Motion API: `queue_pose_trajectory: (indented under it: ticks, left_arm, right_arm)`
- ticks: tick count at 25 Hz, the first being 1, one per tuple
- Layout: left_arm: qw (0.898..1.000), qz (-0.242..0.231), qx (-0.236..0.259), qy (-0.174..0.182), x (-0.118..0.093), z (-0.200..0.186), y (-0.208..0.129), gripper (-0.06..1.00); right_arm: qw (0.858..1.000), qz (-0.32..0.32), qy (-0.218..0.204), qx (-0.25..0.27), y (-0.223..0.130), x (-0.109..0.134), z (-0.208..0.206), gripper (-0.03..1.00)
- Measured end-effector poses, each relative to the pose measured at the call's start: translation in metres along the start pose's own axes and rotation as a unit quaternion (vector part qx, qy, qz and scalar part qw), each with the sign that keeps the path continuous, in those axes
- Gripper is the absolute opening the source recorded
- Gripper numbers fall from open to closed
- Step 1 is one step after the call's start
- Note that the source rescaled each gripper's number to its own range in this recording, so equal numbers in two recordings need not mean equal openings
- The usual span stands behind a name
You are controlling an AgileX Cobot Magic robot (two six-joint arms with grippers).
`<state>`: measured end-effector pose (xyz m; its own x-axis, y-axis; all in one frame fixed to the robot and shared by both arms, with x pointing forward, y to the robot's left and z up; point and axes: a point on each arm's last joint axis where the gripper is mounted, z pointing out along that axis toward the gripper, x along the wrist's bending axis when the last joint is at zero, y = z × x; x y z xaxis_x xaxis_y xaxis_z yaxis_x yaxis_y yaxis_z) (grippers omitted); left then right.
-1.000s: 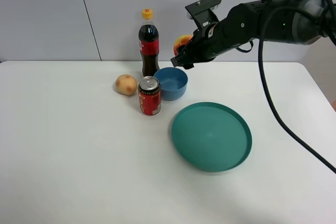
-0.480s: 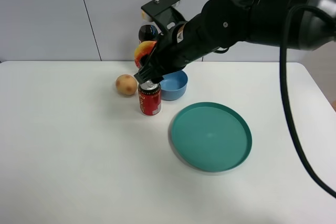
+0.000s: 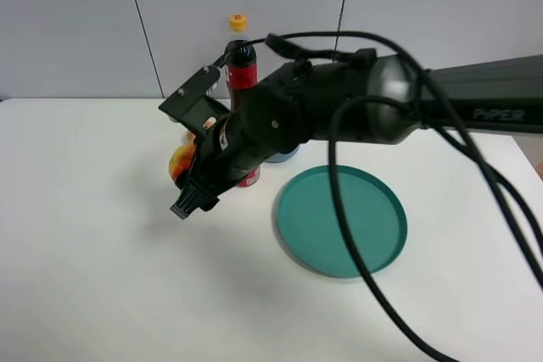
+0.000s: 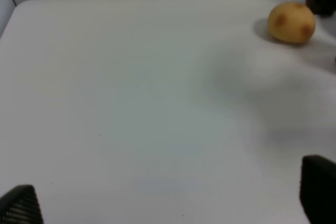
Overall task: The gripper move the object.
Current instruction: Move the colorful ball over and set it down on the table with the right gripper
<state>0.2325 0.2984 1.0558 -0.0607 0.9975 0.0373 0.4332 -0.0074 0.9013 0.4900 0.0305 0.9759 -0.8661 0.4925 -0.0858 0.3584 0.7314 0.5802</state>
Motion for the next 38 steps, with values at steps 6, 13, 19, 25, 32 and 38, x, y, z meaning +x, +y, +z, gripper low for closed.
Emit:
queue_pose_trajectory:
  ticks: [6,13,19,25,32,38]
  left_arm:
    - [1.0,0.0,0.0,0.0,0.0,0.0,0.0,1.0]
    - [1.0,0.0,0.0,0.0,0.0,0.0,0.0,1.0]
    - [1.0,0.0,0.0,0.0,0.0,0.0,0.0,1.0]
    - [1.0,0.0,0.0,0.0,0.0,0.0,0.0,1.0]
    - [1.0,0.0,0.0,0.0,0.0,0.0,0.0,1.0]
    - [1.0,0.0,0.0,0.0,0.0,0.0,0.0,1.0]
  right_arm:
    - [0.999,-0.009,0.008,0.032,-0.014,0.008,0.032,0.0]
    - [0.998,-0.014,0.01,0.057,-0.027,0.01,0.055,0.0]
    - [0.997,-0.021,0.01,0.074,-0.034,0.01,0.065,0.0]
    - [0.995,-0.019,0.011,0.093,-0.041,0.008,0.07,0.0]
    - [0.994,-0.015,0.013,0.111,-0.05,0.006,0.082,0.0]
    - [0.993,-0.015,0.014,0.117,-0.052,0.006,0.084,0.0]
